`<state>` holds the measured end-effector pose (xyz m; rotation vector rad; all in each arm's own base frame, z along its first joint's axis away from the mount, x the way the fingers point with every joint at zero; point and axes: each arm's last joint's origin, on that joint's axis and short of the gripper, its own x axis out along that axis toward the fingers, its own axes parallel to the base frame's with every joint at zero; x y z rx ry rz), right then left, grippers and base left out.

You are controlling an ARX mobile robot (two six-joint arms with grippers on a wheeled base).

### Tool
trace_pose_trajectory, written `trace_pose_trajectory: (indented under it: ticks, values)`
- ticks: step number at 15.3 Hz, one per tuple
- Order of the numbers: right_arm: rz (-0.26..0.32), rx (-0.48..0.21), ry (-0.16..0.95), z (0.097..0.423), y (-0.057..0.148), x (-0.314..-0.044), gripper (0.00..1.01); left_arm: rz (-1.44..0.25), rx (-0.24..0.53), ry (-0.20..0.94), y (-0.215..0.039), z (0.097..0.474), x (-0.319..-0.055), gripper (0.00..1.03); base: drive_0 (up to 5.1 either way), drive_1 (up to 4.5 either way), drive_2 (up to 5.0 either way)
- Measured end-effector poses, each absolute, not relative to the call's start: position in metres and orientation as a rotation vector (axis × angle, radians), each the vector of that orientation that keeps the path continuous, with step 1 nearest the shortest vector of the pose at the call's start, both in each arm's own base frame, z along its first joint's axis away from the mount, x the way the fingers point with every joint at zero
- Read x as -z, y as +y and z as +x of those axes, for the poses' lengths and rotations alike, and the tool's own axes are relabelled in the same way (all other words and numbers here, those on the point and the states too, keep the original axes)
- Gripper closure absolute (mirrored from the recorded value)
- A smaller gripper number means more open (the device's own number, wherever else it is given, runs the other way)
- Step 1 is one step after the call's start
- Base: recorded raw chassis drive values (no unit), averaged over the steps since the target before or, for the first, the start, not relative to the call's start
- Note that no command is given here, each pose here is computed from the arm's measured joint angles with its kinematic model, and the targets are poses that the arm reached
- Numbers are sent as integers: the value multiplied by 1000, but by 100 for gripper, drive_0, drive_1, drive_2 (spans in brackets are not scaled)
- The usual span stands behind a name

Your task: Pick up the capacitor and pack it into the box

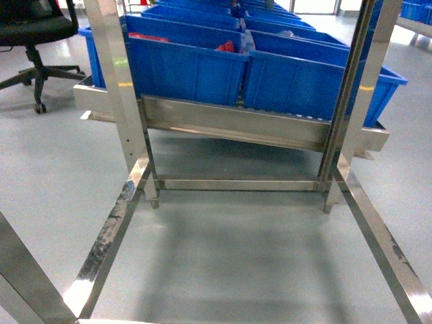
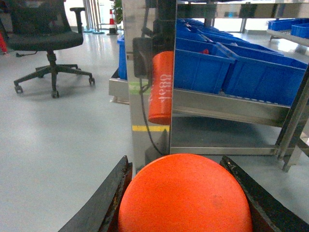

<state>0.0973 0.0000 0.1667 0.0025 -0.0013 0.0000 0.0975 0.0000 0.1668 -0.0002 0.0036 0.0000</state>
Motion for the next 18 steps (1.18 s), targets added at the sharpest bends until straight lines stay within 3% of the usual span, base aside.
trace_pose_trajectory:
  ticks: [9, 18]
  values:
    - [2, 0, -3, 97, 0, -167, 3, 0, 1, 4, 0, 98, -167, 59, 0, 0, 0]
    - [2, 0, -2, 97, 0, -167, 3, 0, 0, 2, 0, 97, -167, 59, -471, 159, 353]
